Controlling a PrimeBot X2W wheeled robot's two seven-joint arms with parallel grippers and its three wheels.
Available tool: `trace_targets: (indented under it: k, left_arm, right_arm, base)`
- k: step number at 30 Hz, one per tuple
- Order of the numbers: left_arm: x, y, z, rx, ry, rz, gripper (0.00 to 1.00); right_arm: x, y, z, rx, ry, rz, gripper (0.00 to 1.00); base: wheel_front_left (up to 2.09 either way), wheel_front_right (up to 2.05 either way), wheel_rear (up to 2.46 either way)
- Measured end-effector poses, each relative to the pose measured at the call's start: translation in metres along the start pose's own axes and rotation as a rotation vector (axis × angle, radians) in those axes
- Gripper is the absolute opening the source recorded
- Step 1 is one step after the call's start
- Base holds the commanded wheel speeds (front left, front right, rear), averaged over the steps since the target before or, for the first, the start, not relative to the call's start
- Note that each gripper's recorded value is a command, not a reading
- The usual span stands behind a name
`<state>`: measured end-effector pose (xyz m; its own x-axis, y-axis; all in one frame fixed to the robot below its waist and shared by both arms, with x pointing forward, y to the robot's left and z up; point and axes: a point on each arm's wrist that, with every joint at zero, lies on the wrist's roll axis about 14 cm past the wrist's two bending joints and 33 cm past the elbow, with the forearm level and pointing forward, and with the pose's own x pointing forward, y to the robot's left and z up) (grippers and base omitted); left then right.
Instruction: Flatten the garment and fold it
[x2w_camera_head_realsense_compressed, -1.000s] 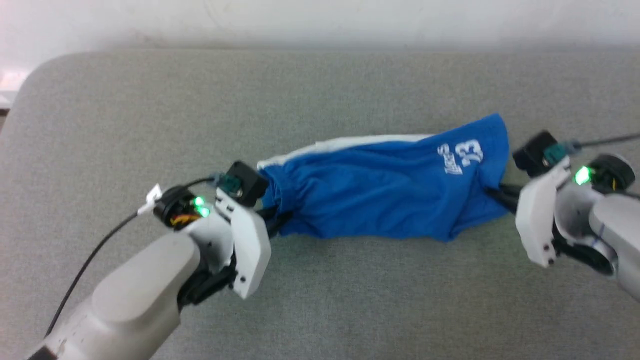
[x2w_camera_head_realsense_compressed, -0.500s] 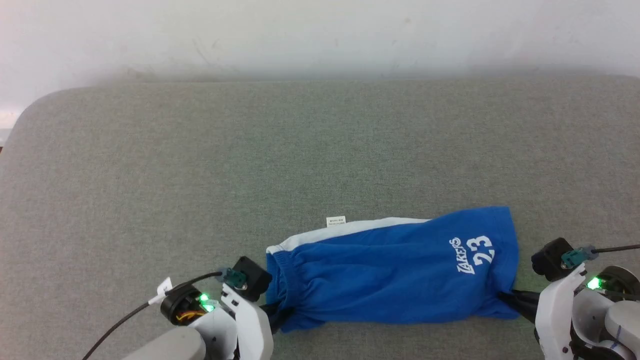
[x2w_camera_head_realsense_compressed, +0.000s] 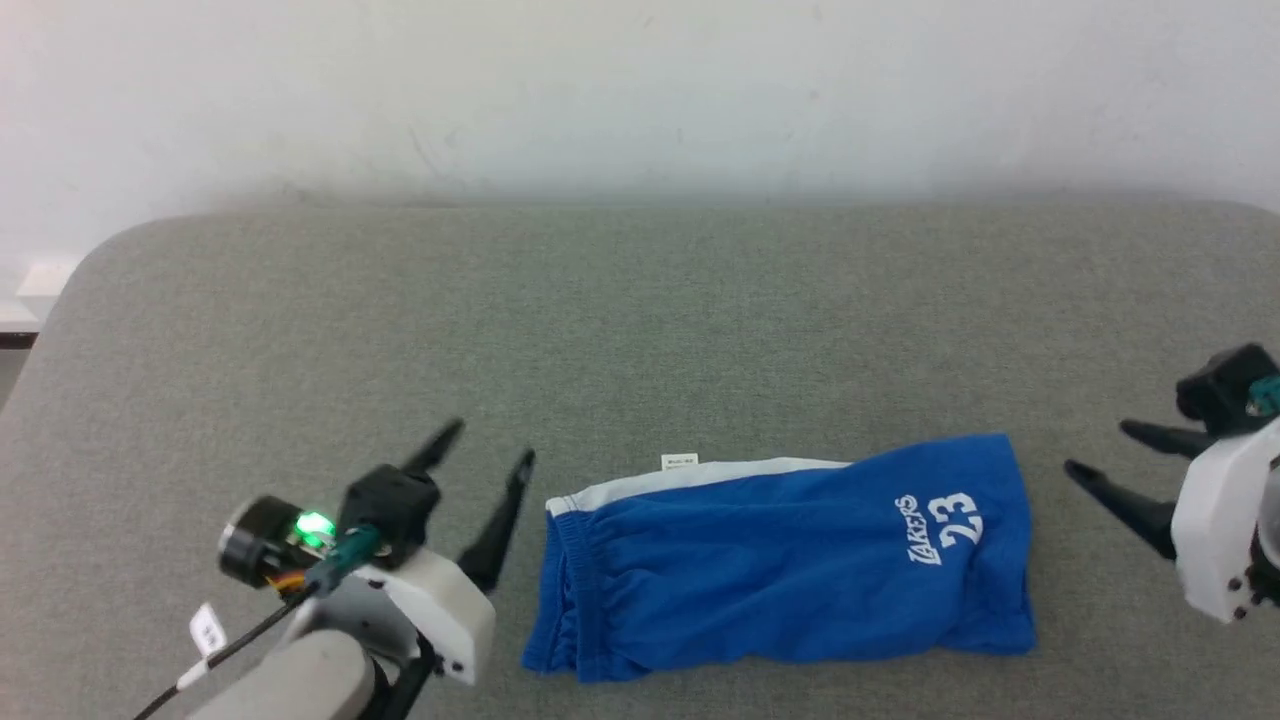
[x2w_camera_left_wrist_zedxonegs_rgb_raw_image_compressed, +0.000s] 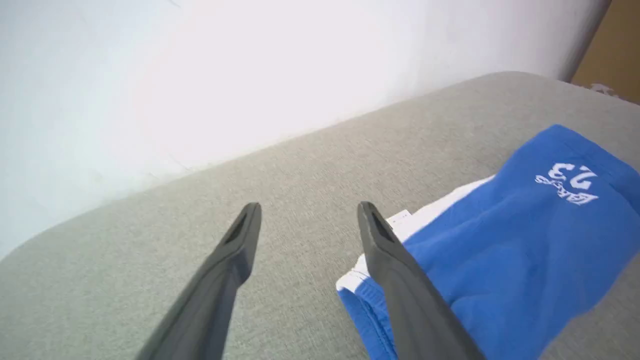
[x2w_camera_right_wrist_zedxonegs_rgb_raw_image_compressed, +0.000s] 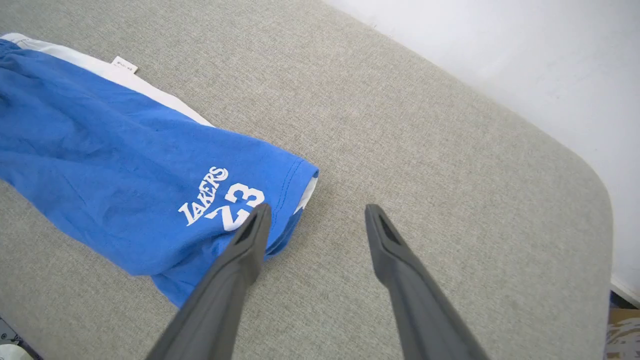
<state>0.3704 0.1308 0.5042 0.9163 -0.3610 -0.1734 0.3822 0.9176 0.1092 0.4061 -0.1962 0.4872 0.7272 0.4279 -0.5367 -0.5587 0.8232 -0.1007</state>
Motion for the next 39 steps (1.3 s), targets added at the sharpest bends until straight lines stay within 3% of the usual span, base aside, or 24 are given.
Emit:
trace_targets:
  k: [6,13,22,29,30,31,32,39]
  left_arm:
    - [-0.01,0.051,0.043,0.09,-0.238,0.278,1.0]
    - [-0.028,0.087,0.059,0.127,-0.327,0.515,1.0]
    - [-0.041,0.091,0.035,0.102,-0.291,0.618,1.0]
    - [-0.041,0.091,0.021,0.089,-0.26,0.626,1.0]
    - [-0.041,0.09,0.019,0.085,-0.255,0.623,1.0]
    - [-0.041,0.089,0.018,0.087,-0.255,0.619,1.0]
    - [-0.041,0.089,0.018,0.092,-0.257,0.617,1.0]
    - [-0.038,0.089,0.032,0.089,-0.305,0.608,1.0]
  right_arm:
    - [0.004,-0.001,0.005,-0.02,0.113,0.006,1.0]
    - [0.025,0.005,-0.025,0.052,0.306,0.037,1.0]
    - [0.065,0.036,-0.07,0.219,0.446,0.094,1.0]
    - [0.074,0.046,-0.088,0.248,0.478,0.102,1.0]
    - [0.073,0.045,-0.088,0.248,0.472,0.099,0.81]
    - [0.073,0.045,-0.088,0.249,0.463,0.095,0.3]
    - [0.072,0.044,-0.087,0.248,0.453,0.09,0.0]
    - [0.067,0.034,-0.071,0.242,0.333,0.057,0.0]
  base:
    - [0.0,0.0,0.0]
    - [0.0,0.0,0.0]
    - [0.0,0.0,0.0]
    - [0.0,0.0,0.0]
    - [0.0,0.0,0.0]
    - [0.0,0.0,0.0]
    - [0.0,0.0,0.0]
    - [0.0,0.0,0.0]
